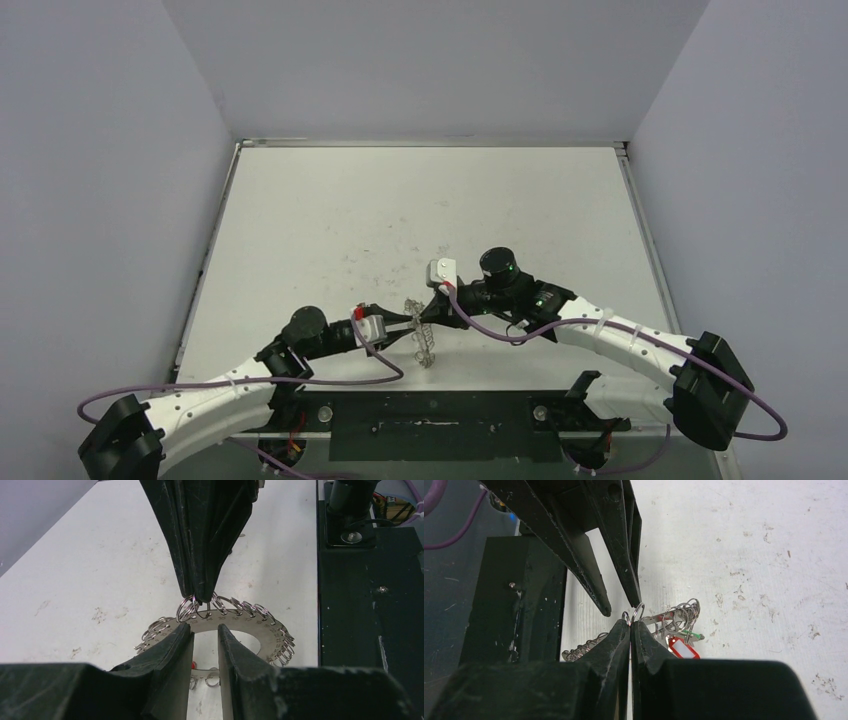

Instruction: Put the keys on the keyring

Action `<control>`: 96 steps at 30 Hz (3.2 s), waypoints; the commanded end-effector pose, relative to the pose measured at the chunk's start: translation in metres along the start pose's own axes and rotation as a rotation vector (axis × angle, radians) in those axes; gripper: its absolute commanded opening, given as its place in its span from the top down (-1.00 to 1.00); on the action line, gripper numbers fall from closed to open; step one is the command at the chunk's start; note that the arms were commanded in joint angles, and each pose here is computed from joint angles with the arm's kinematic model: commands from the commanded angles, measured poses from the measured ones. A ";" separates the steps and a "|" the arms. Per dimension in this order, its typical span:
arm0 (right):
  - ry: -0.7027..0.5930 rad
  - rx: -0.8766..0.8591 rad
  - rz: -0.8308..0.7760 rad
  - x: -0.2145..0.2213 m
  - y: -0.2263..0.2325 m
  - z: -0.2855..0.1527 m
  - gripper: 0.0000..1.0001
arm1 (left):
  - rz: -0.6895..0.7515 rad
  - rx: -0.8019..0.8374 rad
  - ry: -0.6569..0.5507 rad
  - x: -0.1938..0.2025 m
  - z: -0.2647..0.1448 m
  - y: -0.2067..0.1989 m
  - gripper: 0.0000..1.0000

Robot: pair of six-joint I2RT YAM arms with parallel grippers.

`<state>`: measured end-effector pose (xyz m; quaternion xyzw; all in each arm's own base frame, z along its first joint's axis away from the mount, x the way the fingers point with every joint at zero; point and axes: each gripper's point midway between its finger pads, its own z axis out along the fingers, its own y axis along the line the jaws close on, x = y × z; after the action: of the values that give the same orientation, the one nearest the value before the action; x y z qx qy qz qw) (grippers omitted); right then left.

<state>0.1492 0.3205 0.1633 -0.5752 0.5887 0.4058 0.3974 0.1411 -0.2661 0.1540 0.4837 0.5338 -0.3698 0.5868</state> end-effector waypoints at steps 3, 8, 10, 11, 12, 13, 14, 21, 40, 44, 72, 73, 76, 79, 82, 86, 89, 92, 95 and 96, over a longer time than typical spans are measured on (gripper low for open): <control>-0.123 -0.030 -0.123 -0.035 0.003 -0.004 1.00 | 0.106 -0.002 -0.112 -0.028 0.005 0.003 0.55; -0.126 -0.036 -0.125 -0.037 0.004 -0.004 1.00 | 0.100 -0.064 -0.096 -0.023 0.002 0.011 0.61; -0.126 -0.041 -0.124 -0.037 0.005 -0.004 1.00 | 0.109 -0.081 -0.091 -0.022 0.000 0.013 0.61; -0.126 -0.044 -0.123 -0.037 0.006 -0.004 1.00 | 0.120 -0.088 -0.089 -0.022 0.000 0.014 0.61; -0.126 -0.047 -0.124 -0.037 0.006 -0.004 1.00 | 0.134 -0.093 -0.089 -0.023 -0.001 0.016 0.62; -0.126 -0.049 -0.124 -0.037 0.006 -0.004 1.00 | 0.144 -0.096 -0.087 -0.024 -0.001 0.016 0.61; -0.125 -0.050 -0.123 -0.037 0.006 -0.004 1.00 | 0.155 -0.098 -0.086 -0.024 -0.001 0.017 0.61; -0.122 -0.057 -0.122 -0.037 0.007 -0.003 1.00 | 0.205 -0.087 -0.065 -0.023 0.000 0.018 0.61; -0.105 -0.076 -0.106 -0.034 0.009 -0.001 1.00 | 0.261 -0.071 -0.116 -0.042 0.014 0.018 0.55; -0.104 -0.078 -0.105 -0.033 0.010 -0.001 1.00 | 0.271 -0.076 -0.127 -0.046 0.011 0.018 0.50; -0.094 0.054 -0.168 -0.046 -0.006 -0.017 0.22 | 0.265 -0.020 -0.008 -0.040 0.011 0.013 1.00; -0.098 0.071 -0.182 -0.048 -0.008 -0.020 0.11 | 0.265 -0.018 0.001 -0.040 0.010 0.013 1.00; -0.115 0.117 -0.207 -0.053 -0.012 -0.026 -0.09 | 0.261 -0.006 0.024 -0.039 0.009 0.012 1.00; -0.132 0.136 -0.216 -0.059 -0.015 -0.028 -0.09 | 0.264 0.004 0.041 -0.038 0.010 0.012 1.00; -0.133 0.131 -0.205 -0.062 -0.018 -0.024 -0.02 | 0.267 0.003 0.048 -0.041 0.012 0.013 1.00; -0.127 0.153 -0.183 -0.065 -0.027 -0.018 0.18 | 0.273 0.012 0.063 -0.043 0.015 0.014 1.00; -0.103 0.199 -0.178 -0.060 -0.039 -0.015 0.23 | 0.274 0.010 0.063 -0.044 0.016 0.014 1.00; -0.056 0.243 -0.170 -0.043 -0.049 -0.011 0.23 | 0.271 0.003 0.062 -0.045 0.016 0.015 1.00; -0.020 0.237 -0.158 -0.031 -0.049 -0.008 0.23 | 0.269 -0.003 0.061 -0.045 0.015 0.015 1.00; -0.018 0.235 -0.156 -0.029 -0.049 -0.008 0.22 | 0.269 -0.005 0.061 -0.045 0.015 0.015 1.00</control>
<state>0.1882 0.3181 0.1815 -0.5683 0.5927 0.3227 0.4708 0.1477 -0.2737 0.1611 0.5765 0.5138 -0.2722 0.5741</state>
